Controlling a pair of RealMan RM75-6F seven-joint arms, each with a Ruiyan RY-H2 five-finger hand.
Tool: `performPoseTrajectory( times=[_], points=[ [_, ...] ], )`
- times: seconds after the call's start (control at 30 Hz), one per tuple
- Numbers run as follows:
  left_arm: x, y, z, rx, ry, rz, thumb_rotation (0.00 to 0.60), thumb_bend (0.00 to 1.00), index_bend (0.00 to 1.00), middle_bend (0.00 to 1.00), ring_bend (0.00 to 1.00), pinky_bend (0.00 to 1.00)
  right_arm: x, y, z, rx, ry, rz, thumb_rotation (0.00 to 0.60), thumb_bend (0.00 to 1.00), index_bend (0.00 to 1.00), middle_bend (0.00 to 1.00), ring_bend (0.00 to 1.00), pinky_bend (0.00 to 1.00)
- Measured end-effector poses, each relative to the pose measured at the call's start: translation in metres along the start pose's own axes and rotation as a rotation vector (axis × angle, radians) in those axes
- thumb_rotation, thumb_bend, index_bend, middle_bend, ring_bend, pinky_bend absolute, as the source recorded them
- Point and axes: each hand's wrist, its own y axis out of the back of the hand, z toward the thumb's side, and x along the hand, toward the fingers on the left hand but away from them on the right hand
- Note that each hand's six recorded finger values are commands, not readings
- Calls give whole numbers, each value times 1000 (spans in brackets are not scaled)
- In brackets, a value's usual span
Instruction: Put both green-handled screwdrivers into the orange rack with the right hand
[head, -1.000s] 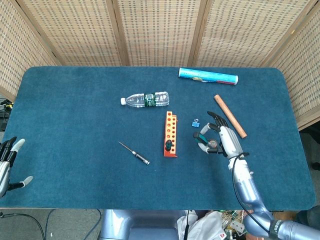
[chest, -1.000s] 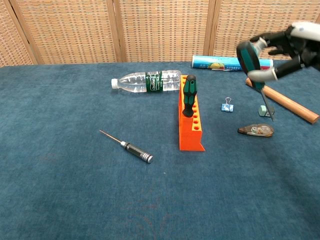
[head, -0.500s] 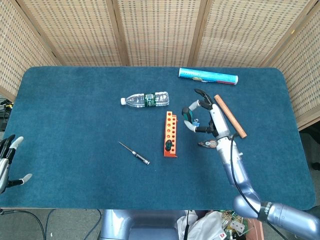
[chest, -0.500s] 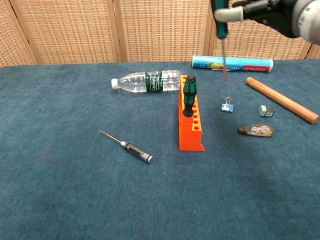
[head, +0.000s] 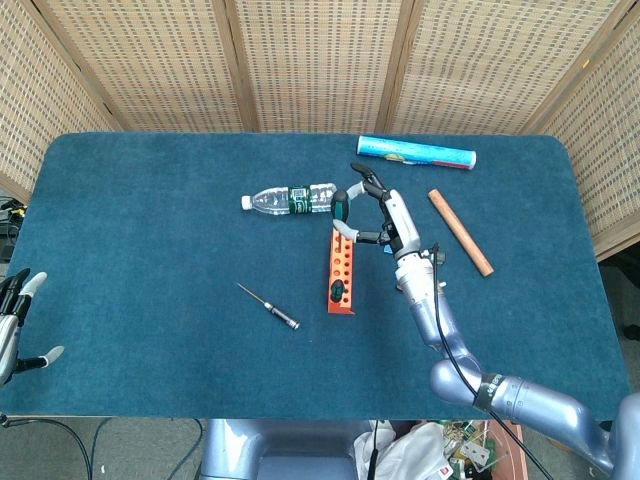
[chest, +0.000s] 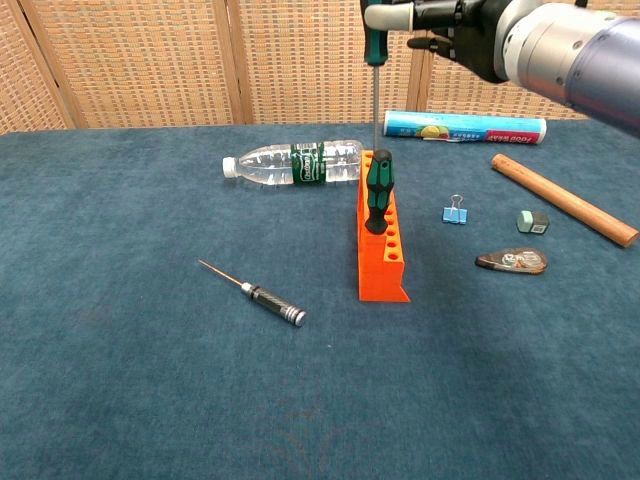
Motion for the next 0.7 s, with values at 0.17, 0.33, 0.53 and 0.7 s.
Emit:
performPoseTrajectory(
  times=[0.17,0.33,0.53,0.7],
  points=[
    [0,1,-1,-2,3,2,600,0,0,0,0,0,1,-2,-11,5,-19,1,600,362,668,88,0,0],
    [1,0,-1,-1,3,0,600,0,0,0,0,0,2,-4,-16,7,-26,9,600,361,668,88,0,0],
    [1,0,-1,-2,5,0,600,0,0,0,0,0,3,-7,-20,23,-32,23,600,361,668,88,0,0],
    [1,0,-1,-3,5,-2,600,0,0,0,0,0,3,-9,-21,30,-32,29,600,361,668,88,0,0]
  ],
)
